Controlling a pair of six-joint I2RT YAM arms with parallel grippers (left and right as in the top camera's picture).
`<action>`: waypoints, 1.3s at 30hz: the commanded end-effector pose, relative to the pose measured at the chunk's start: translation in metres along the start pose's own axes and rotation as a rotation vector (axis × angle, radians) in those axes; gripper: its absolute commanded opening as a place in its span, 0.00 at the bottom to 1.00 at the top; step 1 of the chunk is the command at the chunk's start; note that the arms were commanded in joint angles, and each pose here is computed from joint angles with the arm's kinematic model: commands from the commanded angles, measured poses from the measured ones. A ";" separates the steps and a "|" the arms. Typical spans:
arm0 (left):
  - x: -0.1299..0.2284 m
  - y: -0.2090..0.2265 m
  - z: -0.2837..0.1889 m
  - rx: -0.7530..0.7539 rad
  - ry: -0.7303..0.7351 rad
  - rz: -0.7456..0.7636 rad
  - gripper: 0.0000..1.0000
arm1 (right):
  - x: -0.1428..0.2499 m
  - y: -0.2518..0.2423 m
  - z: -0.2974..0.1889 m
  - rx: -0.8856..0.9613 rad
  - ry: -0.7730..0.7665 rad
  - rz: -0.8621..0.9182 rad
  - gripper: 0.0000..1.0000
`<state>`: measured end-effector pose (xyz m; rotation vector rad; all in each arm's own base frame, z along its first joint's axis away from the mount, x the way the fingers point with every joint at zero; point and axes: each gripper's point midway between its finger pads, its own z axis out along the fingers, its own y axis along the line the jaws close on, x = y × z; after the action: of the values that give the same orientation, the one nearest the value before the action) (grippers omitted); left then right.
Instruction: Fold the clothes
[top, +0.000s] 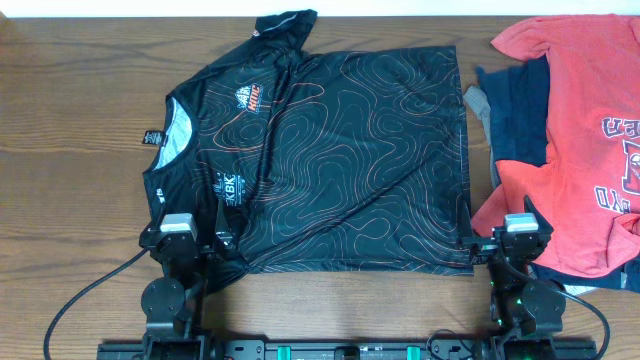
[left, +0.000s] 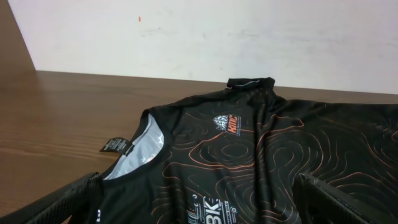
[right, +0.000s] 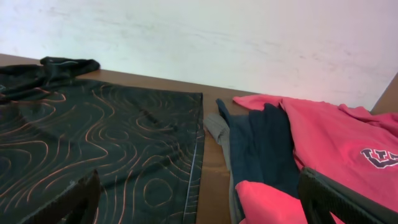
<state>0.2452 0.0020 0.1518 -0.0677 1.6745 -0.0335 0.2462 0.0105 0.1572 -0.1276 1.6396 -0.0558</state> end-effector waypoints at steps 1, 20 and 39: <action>0.017 0.008 0.001 -0.042 0.059 0.016 0.98 | 0.002 0.001 0.000 -0.002 0.007 -0.007 0.99; 0.017 0.008 0.001 -0.042 0.059 0.016 0.98 | 0.002 0.001 0.000 -0.002 0.007 -0.007 0.99; 0.017 0.008 0.001 -0.045 0.055 -0.079 0.98 | 0.008 0.004 0.002 -0.017 0.036 0.135 0.99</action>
<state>0.2452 0.0020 0.1520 -0.0887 1.6729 -0.0525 0.2467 0.0114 0.1547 -0.0528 1.6545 0.0217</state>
